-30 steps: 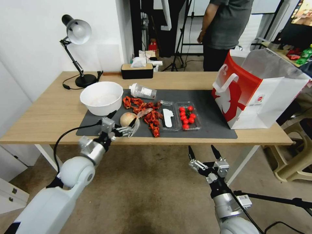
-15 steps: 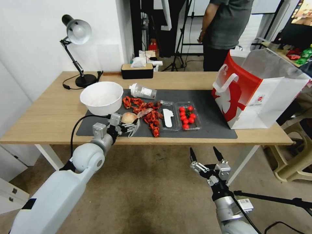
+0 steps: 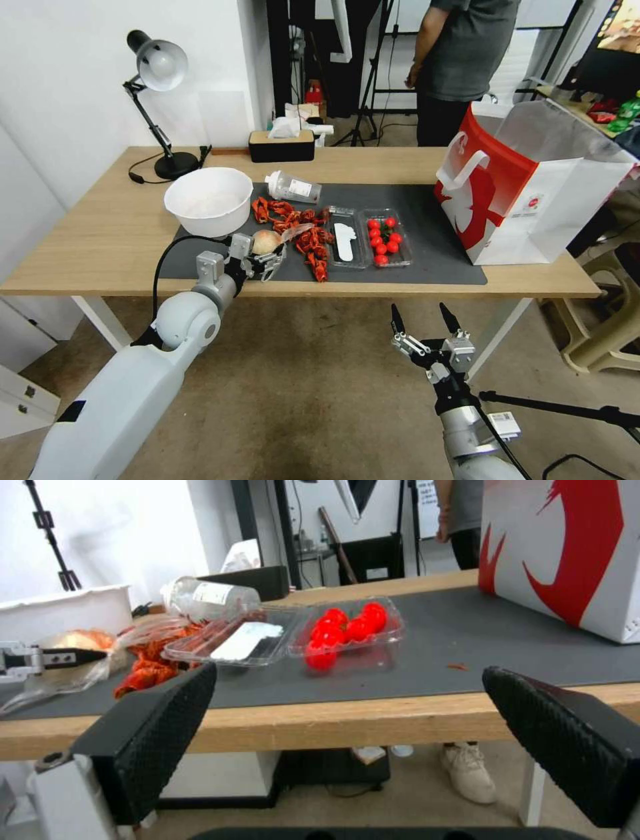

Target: Pick up the trash from the table and place it into the takeout bag.

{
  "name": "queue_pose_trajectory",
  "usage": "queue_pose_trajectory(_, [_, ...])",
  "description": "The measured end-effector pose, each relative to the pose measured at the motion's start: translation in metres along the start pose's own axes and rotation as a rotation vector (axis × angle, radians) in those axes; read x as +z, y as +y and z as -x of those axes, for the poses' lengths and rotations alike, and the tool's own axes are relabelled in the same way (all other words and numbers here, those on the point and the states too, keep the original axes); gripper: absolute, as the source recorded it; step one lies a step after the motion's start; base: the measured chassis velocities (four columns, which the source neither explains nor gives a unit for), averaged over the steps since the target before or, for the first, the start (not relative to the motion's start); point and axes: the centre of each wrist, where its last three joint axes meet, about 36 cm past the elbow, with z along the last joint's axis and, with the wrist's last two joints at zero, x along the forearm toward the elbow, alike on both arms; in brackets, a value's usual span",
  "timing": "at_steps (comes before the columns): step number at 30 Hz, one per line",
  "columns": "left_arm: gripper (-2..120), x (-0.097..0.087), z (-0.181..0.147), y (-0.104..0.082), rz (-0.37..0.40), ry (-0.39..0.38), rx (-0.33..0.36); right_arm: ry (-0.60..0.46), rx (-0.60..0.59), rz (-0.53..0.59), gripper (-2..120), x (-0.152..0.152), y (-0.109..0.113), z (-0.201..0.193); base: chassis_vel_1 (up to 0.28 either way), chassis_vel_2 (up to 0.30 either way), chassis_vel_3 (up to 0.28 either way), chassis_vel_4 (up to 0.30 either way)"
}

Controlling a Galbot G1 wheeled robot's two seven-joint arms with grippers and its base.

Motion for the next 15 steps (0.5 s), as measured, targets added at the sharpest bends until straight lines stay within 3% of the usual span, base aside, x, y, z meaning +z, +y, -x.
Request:
queue_pose_trajectory(10, [30,0.002,0.003,0.0,-0.001,-0.003,0.0,0.0,0.002,-0.002,100,0.001,0.0,0.002,0.0,0.0,0.0,0.0])
queue_pose_trajectory(13, [15,-0.003,0.002,0.001,-0.005,-0.052,0.022,0.0,0.003,-0.002,100,0.001,0.0,0.002,0.0,0.0,0.0,0.0])
queue_pose_trajectory(15, [13,-0.008,0.001,0.001,-0.005,-0.075,0.034,0.0,0.003,-0.002,100,0.001,0.0,0.002,0.0,0.0,0.0,0.0])
